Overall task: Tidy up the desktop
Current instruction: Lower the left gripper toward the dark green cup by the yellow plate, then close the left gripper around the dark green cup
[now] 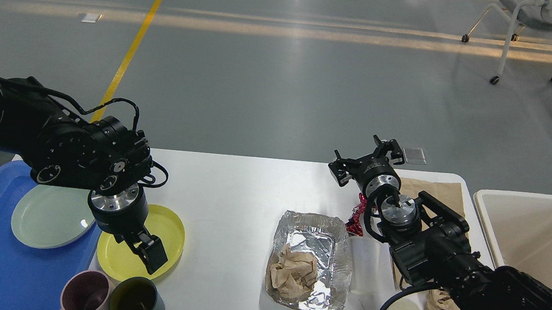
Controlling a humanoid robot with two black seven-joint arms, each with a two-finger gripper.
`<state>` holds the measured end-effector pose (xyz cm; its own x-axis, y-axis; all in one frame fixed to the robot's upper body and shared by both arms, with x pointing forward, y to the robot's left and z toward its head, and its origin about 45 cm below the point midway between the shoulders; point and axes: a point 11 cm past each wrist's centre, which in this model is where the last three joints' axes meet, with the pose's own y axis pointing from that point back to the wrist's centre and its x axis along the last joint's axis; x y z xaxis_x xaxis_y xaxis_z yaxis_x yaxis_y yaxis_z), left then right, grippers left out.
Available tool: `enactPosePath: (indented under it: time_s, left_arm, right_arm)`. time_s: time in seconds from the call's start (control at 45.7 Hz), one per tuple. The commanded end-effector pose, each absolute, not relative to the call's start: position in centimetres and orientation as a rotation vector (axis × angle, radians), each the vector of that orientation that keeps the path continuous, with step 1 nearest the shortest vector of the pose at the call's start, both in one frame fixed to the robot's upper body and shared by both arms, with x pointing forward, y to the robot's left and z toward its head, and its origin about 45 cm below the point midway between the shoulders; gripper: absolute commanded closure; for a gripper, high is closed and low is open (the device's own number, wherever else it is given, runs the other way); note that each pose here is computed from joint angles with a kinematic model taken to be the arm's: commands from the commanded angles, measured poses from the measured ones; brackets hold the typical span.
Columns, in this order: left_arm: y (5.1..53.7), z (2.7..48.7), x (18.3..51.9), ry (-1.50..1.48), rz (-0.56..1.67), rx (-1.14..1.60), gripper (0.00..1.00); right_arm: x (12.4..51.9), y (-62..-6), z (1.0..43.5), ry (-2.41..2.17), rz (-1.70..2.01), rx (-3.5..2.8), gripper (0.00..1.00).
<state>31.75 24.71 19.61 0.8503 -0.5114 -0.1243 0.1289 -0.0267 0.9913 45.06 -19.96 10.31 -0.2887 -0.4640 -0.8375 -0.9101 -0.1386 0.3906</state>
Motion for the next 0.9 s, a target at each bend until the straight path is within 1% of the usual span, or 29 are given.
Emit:
enactPosePath:
  time_s: [0.0, 0.088, 0.328, 0.635, 0.81, 0.875]
  left_arm:
    - [24.8, 19.0, 30.7, -0.385, -0.639, 1.529, 0.02]
    - [25.1, 18.8, 30.2, -0.415, -0.694, 1.539, 0.02]
    - [26.4, 18.4, 30.3, -0.5, -0.791, 1.594, 0.02]
    - [25.5, 16.6, 30.1, -0.563, -0.751, 1.529, 0.02]
    - [25.5, 16.0, 29.9, -0.572, -0.762, 1.524, 0.05]
    - [25.7, 15.8, 29.9, -0.587, -0.781, 1.527, 0.11]
  right_arm:
    - [45.1, -19.9, 10.3, 1.713, 1.416, -1.537, 0.0]
    - [45.1, -19.9, 10.3, 1.713, 1.416, -1.537, 0.0]
    - [45.1, -20.0, 10.3, 1.714, 1.414, -1.536, 0.0]
    - [45.1, -20.0, 10.3, 1.714, 1.414, -1.536, 0.0]
    - [45.1, -19.9, 10.3, 1.713, 1.416, -1.537, 0.0]
    - [45.1, -19.9, 10.3, 1.713, 1.416, -1.537, 0.0]
